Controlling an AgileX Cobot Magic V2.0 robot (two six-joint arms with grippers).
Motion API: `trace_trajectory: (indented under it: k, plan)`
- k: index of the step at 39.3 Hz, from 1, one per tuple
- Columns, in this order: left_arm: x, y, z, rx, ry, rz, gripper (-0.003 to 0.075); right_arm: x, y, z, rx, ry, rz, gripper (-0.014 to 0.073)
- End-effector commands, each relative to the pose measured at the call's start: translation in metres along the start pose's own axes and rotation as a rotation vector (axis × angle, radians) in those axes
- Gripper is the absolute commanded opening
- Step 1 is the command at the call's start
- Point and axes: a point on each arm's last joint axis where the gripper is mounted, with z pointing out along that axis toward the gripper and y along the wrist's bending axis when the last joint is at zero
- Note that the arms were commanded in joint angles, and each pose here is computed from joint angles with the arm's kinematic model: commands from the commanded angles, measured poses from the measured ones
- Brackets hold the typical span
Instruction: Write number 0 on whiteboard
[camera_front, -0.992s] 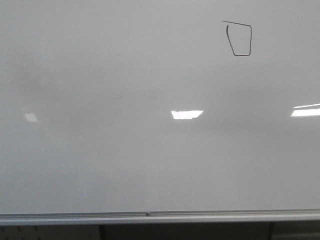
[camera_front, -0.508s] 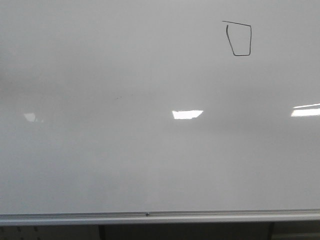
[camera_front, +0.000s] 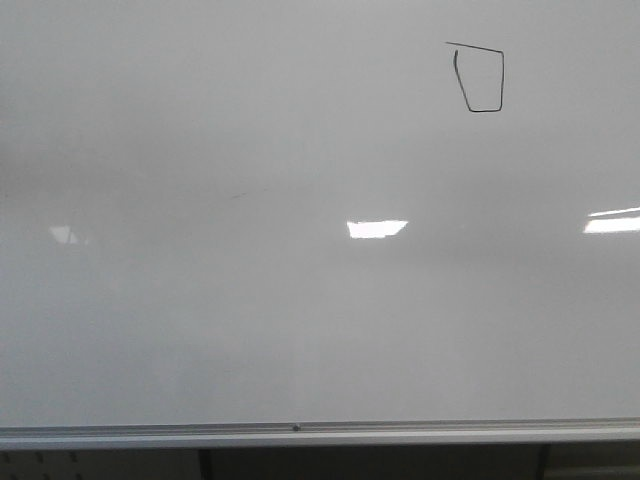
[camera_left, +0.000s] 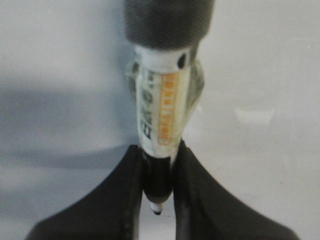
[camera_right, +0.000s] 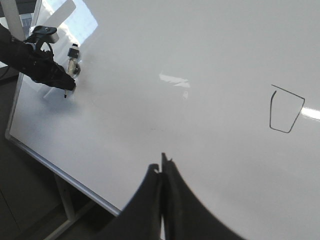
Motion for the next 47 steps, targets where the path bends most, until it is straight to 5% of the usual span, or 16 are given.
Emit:
trace_trajectory:
  k: [1,11,15,33,42,47]
  plan:
    - [-0.02,-0.002,-0.01,-0.025,-0.114,-0.013,0.0086,-0.012,-0.003,-0.002,0.035,-0.063,0.008,-0.0069]
    - [-0.02,-0.002,-0.01,-0.023,-0.11,-0.013,0.0521,-0.011,-0.002,-0.002,0.033,-0.061,0.008,-0.0069]
    - [-0.02,-0.003,-0.013,-0.013,-0.103,-0.008,0.0596,-0.011,-0.002,-0.002,0.033,-0.061,0.008,-0.0069]
    - [-0.002,-0.018,-0.11,0.008,-0.243,0.081,0.058,-0.011,-0.002,-0.002,0.028,-0.056,0.008,-0.0069]
    - [0.027,-0.026,-0.168,0.015,-0.392,0.081,0.0472,-0.011,-0.002,-0.002,0.028,-0.056,0.008,-0.0069]
    - [0.045,-0.031,-0.195,0.029,-0.454,0.097,0.0342,-0.011,-0.002,-0.002,0.028,-0.056,0.008,-0.0069]
